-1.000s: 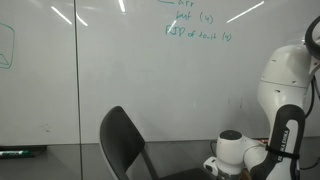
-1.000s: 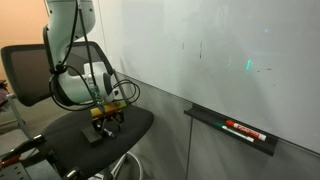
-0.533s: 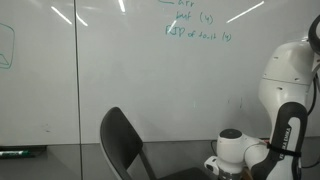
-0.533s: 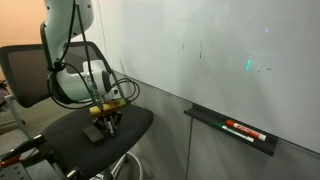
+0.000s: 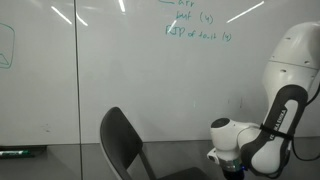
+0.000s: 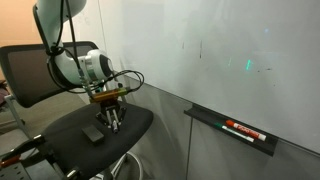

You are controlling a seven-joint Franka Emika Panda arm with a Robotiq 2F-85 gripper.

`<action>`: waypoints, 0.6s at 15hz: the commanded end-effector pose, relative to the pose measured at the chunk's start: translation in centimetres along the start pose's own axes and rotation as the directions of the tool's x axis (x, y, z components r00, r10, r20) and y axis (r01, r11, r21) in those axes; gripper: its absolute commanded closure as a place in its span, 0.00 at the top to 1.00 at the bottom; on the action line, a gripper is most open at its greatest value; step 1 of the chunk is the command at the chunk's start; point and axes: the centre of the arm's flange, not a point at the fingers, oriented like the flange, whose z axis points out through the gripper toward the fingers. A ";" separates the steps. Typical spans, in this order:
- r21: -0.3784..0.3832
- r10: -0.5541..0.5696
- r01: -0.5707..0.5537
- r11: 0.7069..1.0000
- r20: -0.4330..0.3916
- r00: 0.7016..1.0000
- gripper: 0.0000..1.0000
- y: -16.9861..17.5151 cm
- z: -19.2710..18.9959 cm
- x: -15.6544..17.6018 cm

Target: Write something on the whiteboard

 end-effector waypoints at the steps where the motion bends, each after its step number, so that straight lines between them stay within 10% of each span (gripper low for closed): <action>1: -0.026 0.129 -0.126 0.992 0.113 0.985 0.10 2.9 -4.9 -2.6; 9: -0.138 0.532 -0.514 0.847 0.202 0.822 0.10 12.1 -15.0 -15.2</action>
